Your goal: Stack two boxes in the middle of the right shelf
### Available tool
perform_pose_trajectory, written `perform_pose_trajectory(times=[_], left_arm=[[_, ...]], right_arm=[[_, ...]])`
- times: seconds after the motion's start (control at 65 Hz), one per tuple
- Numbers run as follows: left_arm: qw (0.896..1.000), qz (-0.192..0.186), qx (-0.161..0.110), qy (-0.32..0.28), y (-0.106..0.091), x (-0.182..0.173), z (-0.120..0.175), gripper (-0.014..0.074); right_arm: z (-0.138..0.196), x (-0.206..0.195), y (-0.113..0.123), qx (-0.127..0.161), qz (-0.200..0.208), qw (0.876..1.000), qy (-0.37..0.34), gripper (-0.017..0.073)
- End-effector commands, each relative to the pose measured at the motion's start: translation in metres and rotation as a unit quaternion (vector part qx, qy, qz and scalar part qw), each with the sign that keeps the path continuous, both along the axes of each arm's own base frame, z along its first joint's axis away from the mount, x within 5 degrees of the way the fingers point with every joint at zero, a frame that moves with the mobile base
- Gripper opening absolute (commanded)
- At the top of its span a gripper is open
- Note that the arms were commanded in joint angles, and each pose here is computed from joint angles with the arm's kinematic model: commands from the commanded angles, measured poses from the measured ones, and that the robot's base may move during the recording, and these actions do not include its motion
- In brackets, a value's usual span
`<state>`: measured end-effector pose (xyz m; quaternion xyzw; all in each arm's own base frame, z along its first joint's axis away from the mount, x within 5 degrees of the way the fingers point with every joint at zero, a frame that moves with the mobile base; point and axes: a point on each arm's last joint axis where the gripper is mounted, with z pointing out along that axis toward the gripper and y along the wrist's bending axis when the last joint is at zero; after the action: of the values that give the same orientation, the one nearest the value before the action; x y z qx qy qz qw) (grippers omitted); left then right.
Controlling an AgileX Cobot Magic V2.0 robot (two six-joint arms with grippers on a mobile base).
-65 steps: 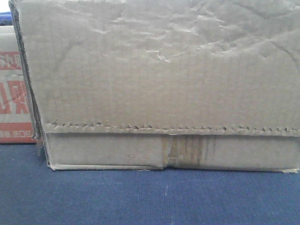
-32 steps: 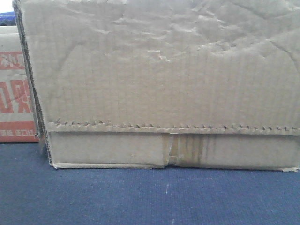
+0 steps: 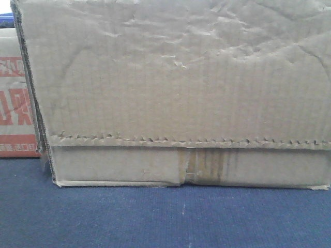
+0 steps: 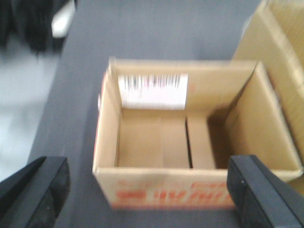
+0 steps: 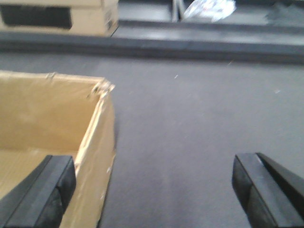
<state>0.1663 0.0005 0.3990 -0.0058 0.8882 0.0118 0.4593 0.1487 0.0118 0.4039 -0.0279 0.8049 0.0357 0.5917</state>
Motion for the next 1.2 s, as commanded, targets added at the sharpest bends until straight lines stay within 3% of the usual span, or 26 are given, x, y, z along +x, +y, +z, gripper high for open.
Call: perform_pose_trajectory(times=[0.0, 0.139, 0.292, 0.477, 0.816, 1.031, 1.124, 1.185], left_arm=[[0.998, -0.002, 0.009, 0.054, 0.001, 0.02, 0.01, 0.0542], [0.997, 0.007, 0.028, 0.07, 0.01, 0.054, 0.027, 0.0517], [0.99, 0.005, 0.057, 0.131, 0.04, 0.092, 0.024, 0.0514], [0.98, -0.022, 0.042, 0.191, 0.064, 0.132, -0.009, 0.0514], [0.96, -0.06, 0.032, 0.273, 0.058, 0.173, -0.064, 0.0514], [0.952, -0.06, 0.033, 0.298, 0.062, 0.187, -0.087, 0.051], [0.951, -0.058, 0.034, 0.301, 0.063, 0.189, -0.09, 0.0464], [0.952, -0.058, 0.035, 0.3, 0.063, 0.189, -0.09, 0.0389]], right_arm=[[0.002, 0.002, 0.002, -0.002, 0.006, 1.0, -0.002, 0.0568], [0.002, 0.002, 0.005, -0.002, 0.015, 1.0, -0.002, 0.0568], [0.001, 0.002, 0.01, -0.002, 0.033, 0.999, 0.001, 0.0568], [0.001, 0.002, 0.013, -0.002, 0.041, 0.999, 0.001, 0.0568], [0.001, 0.002, 0.013, -0.002, 0.041, 0.999, 0.001, 0.0568], [0.001, 0.002, 0.013, -0.002, 0.041, 0.999, 0.001, 0.0568], [0.001, 0.002, 0.013, -0.002, 0.041, 0.999, 0.003, 0.0568], [0.001, 0.002, 0.013, -0.002, 0.041, 0.999, 0.005, 0.0568]])
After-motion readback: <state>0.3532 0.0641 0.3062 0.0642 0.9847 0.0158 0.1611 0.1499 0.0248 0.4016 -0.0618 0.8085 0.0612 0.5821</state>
